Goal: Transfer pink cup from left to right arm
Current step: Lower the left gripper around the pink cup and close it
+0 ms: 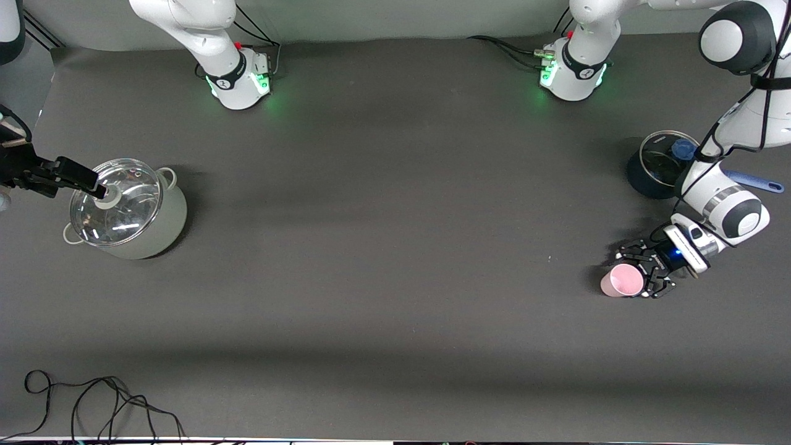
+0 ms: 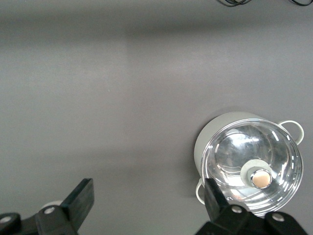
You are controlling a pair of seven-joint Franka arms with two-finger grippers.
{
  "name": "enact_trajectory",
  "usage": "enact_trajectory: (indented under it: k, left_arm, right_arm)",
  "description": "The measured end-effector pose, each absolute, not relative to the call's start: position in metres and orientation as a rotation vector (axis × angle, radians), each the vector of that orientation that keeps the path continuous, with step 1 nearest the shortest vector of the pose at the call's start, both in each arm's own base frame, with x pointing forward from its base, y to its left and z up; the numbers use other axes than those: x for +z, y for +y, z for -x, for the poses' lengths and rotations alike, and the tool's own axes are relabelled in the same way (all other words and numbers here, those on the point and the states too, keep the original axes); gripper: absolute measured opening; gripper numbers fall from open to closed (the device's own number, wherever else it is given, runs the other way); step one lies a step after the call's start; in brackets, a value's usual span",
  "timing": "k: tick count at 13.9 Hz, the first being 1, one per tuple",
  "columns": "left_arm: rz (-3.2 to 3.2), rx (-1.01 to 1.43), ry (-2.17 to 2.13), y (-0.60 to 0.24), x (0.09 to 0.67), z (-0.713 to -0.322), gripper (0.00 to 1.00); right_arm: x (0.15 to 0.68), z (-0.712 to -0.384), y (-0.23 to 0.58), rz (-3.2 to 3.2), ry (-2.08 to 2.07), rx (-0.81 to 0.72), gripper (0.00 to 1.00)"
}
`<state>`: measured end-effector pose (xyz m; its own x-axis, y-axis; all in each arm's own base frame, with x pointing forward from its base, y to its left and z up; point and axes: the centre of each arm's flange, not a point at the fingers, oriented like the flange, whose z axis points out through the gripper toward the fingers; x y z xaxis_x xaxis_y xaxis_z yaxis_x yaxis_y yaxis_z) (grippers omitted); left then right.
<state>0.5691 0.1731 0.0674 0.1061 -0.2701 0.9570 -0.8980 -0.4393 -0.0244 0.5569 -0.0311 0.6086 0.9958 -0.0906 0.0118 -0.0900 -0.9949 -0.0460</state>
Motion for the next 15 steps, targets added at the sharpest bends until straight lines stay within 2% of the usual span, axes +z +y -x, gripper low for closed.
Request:
enact_trajectory:
  k: [4, 6, 7, 15]
  left_arm:
    - [-1.804, 1.353, -1.129, 0.153, 0.064, -0.577, 0.95]
    - [-1.806, 1.350, -1.129, 0.150, 0.063, -0.577, 0.69]
    - [-1.806, 1.351, -1.128, 0.151, 0.063, -0.577, 0.66]
    - [-1.822, 1.348, -1.095, 0.140, 0.069, -0.587, 0.66]
  right_arm:
    - [0.609, -0.557, -0.031, 3.093, 0.140, -0.021, 1.00]
    - [0.609, -0.557, -0.031, 3.093, 0.140, -0.021, 1.00]
    - [0.609, -0.557, -0.031, 3.093, 0.140, -0.021, 1.00]
    - [0.609, -0.557, -0.031, 3.093, 0.140, -0.021, 1.00]
